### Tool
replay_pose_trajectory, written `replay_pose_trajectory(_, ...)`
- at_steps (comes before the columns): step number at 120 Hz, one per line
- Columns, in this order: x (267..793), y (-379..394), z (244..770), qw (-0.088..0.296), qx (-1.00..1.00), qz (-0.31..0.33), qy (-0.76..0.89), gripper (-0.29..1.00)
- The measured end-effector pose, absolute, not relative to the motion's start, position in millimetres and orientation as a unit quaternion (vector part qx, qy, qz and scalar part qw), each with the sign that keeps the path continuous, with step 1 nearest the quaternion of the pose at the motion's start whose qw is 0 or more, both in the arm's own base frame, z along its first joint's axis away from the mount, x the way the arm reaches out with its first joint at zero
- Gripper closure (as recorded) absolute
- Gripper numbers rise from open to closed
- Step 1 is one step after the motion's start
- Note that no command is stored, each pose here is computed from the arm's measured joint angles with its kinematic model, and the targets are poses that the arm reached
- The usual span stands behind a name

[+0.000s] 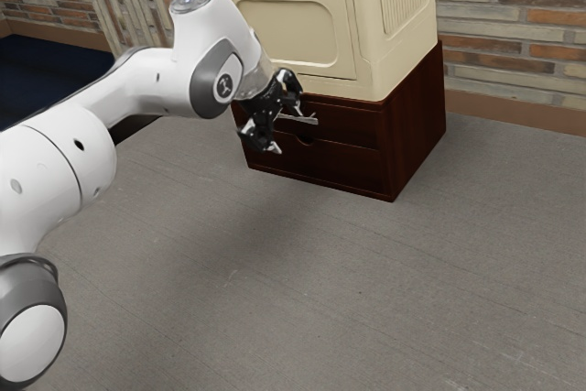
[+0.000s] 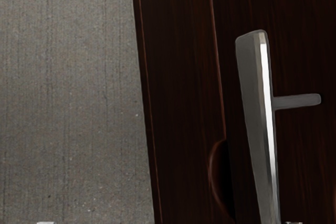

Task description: Pull the drawer handle with one arm to open the drawer

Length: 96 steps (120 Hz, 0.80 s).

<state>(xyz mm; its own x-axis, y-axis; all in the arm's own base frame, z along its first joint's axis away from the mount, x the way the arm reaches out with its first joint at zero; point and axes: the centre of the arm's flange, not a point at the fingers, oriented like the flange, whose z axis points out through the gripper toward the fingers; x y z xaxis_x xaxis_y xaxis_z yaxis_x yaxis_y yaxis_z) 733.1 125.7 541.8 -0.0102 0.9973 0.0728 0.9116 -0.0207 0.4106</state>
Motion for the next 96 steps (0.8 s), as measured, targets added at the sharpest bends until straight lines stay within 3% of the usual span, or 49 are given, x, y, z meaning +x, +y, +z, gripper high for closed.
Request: replay_pose_trajectory(96, 726.6, 132.2, 540.4, 0.123, 0.691, 0.169, 0.692, 0.52)
